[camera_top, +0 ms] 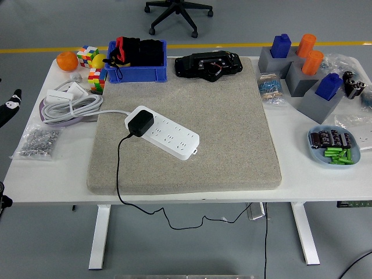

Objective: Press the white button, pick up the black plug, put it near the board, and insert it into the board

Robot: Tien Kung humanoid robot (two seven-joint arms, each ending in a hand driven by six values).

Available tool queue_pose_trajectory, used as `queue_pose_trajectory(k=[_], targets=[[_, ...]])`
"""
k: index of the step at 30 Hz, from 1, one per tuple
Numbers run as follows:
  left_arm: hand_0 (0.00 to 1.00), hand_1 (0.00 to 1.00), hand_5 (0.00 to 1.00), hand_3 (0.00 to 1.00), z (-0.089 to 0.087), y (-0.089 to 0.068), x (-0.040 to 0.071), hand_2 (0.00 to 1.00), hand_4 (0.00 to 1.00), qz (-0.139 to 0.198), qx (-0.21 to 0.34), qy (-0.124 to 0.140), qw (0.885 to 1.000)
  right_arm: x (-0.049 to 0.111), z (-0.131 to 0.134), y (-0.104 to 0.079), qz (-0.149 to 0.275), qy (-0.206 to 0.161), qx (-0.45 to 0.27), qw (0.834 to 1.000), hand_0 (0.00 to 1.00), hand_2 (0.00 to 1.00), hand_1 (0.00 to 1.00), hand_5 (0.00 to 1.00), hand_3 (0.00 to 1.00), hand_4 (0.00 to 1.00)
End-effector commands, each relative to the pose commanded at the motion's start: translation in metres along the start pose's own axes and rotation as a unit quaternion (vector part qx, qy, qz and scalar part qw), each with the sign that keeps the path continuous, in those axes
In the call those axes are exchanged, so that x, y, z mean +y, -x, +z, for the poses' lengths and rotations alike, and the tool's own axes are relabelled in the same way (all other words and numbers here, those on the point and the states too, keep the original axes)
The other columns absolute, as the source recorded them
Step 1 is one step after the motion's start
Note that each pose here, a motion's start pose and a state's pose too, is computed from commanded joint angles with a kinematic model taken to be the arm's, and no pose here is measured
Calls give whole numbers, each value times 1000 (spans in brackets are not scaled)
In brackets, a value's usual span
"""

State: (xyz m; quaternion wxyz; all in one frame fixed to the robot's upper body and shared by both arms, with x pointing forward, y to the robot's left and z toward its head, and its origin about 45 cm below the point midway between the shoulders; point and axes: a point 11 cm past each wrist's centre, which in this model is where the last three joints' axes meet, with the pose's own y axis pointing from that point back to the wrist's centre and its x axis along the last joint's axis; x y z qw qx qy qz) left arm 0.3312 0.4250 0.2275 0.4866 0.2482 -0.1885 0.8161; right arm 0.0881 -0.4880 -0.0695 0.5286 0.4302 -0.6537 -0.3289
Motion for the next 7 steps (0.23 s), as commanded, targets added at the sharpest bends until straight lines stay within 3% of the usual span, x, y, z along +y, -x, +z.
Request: queue_pose_trajectory(k=[7], targets=[[814,839,383,736,0,1,0,786,765,-2,0,-1,1000,0,0,0,0,0,0,1000,579,551,534,387,507,644]])
